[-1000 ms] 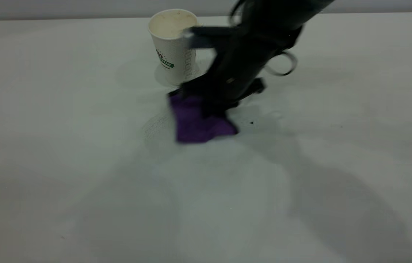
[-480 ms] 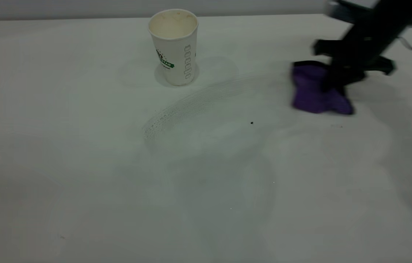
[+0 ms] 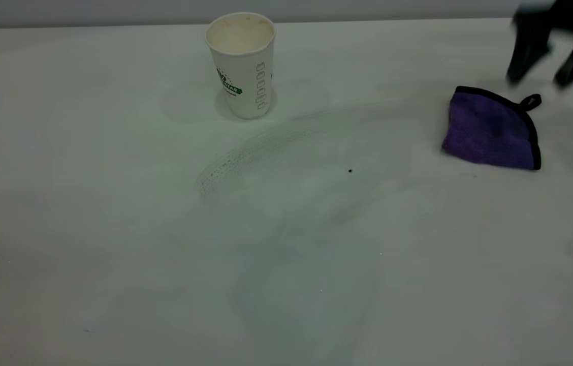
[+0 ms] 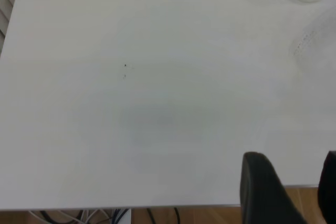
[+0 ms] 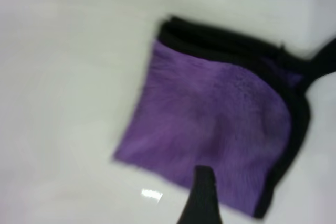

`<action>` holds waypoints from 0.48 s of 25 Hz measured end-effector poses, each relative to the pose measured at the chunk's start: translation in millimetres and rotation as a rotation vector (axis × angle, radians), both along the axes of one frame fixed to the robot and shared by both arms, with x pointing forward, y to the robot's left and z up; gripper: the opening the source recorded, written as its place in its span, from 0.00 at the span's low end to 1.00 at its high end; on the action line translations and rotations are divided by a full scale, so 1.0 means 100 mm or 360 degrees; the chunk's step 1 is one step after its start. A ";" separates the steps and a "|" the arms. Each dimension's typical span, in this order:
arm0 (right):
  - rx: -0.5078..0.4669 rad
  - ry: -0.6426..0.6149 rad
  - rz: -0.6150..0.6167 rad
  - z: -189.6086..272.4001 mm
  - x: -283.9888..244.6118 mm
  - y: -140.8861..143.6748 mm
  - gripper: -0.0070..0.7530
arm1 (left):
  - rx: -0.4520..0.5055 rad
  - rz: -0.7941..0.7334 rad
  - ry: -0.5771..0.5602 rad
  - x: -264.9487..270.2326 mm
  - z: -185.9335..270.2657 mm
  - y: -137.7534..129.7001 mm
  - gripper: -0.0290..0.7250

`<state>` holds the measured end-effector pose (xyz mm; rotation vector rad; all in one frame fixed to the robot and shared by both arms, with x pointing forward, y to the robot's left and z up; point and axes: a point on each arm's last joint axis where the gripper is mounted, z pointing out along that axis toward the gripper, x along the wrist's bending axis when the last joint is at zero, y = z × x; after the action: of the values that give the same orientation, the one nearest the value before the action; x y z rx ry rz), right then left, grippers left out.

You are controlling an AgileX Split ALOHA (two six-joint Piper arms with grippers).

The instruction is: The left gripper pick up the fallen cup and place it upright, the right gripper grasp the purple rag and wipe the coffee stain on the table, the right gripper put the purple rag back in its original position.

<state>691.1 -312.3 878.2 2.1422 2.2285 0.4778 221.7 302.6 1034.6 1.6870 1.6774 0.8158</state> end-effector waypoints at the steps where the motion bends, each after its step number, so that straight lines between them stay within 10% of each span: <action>1: 0.0004 -0.0038 0.0013 0.24 -0.02 0.01 0.96 | 0.0000 0.0000 0.0000 0.00 0.00 0.00 0.47; 12: -0.0105 -0.0146 0.0022 2.15 -0.99 0.03 0.96 | 0.0000 0.0000 0.0000 0.00 0.00 0.00 0.47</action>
<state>592.4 -309.6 1093.6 2.0316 2.1799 0.4852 221.7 302.6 1034.6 1.6870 1.6774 0.8158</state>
